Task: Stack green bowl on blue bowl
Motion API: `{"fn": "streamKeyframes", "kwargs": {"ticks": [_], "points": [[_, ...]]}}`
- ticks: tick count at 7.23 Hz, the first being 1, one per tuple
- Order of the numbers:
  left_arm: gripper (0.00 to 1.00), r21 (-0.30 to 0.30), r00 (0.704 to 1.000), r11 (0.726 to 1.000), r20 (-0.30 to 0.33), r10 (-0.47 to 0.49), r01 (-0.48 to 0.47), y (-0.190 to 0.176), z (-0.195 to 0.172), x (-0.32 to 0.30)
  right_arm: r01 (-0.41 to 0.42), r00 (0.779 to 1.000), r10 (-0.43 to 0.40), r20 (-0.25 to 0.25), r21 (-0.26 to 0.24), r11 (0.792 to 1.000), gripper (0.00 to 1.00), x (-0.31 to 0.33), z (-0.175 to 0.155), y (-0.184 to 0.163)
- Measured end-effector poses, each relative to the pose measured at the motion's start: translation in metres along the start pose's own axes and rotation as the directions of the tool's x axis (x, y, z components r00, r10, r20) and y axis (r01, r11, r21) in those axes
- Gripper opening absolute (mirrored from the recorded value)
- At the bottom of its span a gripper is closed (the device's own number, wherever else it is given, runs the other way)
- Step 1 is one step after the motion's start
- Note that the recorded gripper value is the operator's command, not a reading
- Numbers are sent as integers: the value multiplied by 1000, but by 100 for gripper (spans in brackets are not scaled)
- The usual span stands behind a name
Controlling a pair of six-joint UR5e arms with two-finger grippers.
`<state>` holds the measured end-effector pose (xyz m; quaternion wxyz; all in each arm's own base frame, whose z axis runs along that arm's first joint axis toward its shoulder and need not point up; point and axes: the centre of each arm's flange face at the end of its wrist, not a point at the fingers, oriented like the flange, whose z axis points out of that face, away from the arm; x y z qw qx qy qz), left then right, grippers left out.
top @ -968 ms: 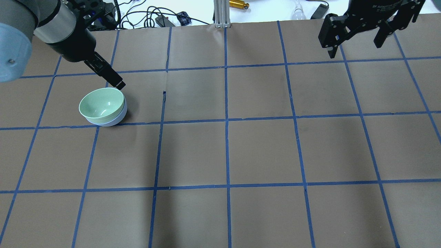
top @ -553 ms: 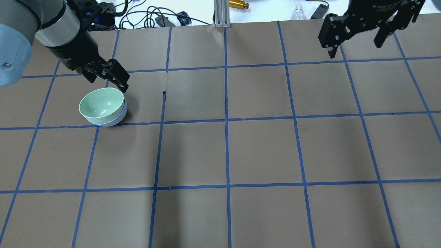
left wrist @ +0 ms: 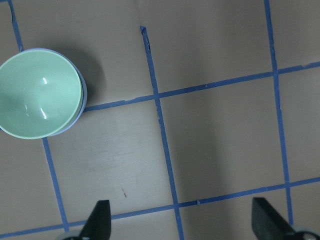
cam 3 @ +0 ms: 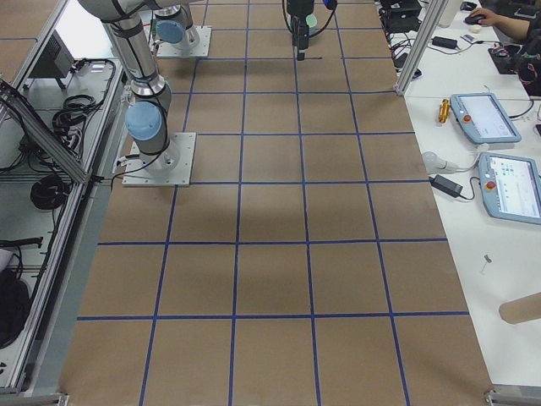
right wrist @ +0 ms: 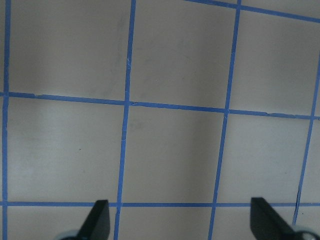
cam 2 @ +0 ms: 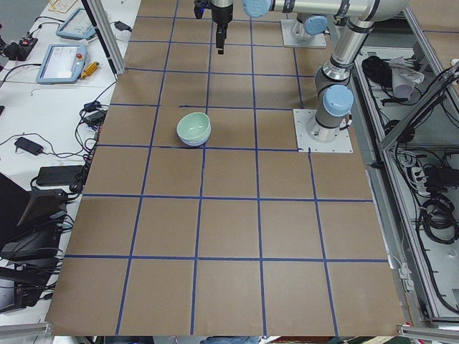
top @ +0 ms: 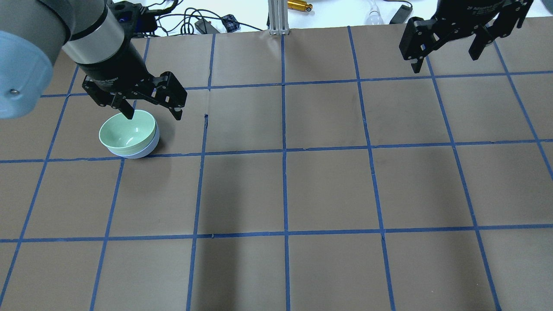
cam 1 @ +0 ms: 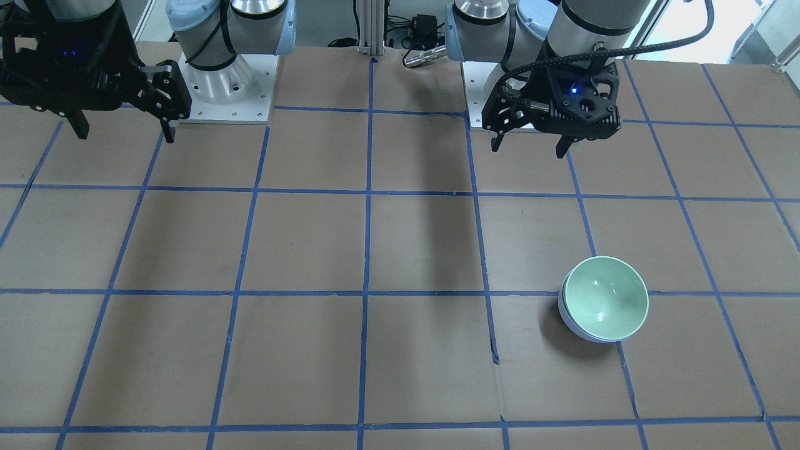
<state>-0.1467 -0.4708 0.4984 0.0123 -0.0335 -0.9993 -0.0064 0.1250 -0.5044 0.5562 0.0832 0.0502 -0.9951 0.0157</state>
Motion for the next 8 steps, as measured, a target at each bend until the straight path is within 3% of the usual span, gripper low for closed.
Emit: {"fn": "streamKeyframes", "kwargs": {"ticks": [4,8], "points": [[100,18,998,999,59,-27,26,-1,-14,-10,0,1000,0,0,0,1000,100,0,0,0],[100,12,998,1000,60,-28,27,-5,-11,-9,0,1000,0,0,0,1000,100,0,0,0]]}}
